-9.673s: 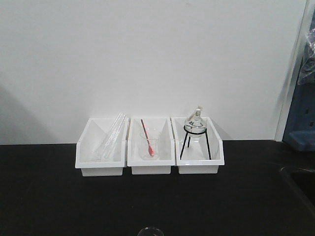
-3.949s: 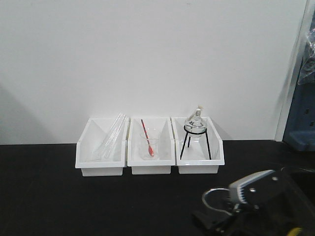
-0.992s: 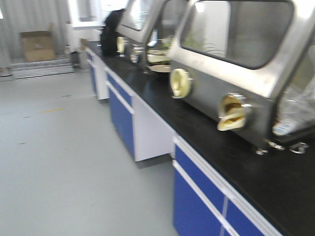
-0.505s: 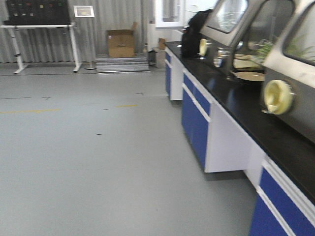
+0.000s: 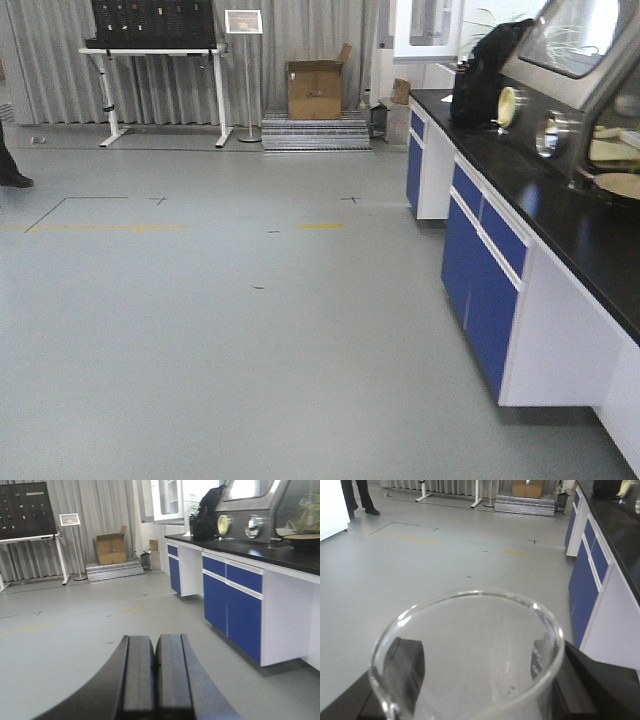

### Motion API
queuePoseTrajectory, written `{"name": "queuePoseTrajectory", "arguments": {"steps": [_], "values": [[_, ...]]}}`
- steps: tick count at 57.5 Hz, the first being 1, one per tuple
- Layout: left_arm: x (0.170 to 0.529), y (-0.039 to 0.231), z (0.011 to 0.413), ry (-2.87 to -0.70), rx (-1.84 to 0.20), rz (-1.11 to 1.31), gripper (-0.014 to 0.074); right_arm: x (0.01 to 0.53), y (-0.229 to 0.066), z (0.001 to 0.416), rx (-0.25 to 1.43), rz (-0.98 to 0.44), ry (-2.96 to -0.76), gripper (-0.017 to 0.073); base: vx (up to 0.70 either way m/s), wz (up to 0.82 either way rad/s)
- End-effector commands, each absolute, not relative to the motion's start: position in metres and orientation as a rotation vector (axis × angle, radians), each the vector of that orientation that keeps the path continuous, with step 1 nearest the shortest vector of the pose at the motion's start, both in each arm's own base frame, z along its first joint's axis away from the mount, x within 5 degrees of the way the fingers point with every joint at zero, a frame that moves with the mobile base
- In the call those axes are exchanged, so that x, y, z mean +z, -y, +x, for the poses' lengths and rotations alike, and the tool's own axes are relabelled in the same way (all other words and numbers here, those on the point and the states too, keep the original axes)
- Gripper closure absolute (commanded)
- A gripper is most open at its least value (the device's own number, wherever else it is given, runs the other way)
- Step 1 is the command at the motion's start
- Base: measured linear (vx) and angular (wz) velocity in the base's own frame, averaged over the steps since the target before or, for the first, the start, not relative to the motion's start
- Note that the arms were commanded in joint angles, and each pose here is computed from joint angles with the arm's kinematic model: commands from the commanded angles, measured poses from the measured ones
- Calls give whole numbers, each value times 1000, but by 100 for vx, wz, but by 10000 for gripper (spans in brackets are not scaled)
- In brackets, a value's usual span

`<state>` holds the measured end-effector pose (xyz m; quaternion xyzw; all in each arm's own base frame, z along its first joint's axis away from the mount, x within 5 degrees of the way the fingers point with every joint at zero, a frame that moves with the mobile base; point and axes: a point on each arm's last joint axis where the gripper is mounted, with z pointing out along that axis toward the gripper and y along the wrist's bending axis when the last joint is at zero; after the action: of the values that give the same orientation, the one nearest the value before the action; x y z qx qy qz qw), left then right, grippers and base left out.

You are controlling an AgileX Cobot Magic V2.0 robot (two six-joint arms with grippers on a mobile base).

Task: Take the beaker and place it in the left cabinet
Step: 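Drive the base across the lab holding the beaker in the right gripper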

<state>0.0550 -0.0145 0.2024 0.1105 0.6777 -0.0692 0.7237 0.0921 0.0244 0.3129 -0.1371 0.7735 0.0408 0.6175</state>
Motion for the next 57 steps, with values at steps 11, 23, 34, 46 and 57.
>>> {"name": "queuePoseTrajectory", "arguments": {"steps": [11, 23, 34, 46, 57], "values": [[206, 14, 53, -1412, -168, 222, 592, 327, -27, 93, 98, -345, -1688, 564, 56, 20], [206, 14, 53, -1412, -168, 222, 592, 327, -27, 93, 98, -345, -1688, 564, 61, 23], [206, 14, 53, -1412, -168, 222, 592, 327, -27, 93, 96, -344, -1691, 564, 64, 17], [206, 14, 53, -1412, -168, 222, 592, 327, -27, 93, 96, -344, -1691, 564, 67, 6], [206, 14, 53, -1412, -168, 222, 592, 327, -27, 93, 99, -343, -1694, 564, 70, -4]]}}
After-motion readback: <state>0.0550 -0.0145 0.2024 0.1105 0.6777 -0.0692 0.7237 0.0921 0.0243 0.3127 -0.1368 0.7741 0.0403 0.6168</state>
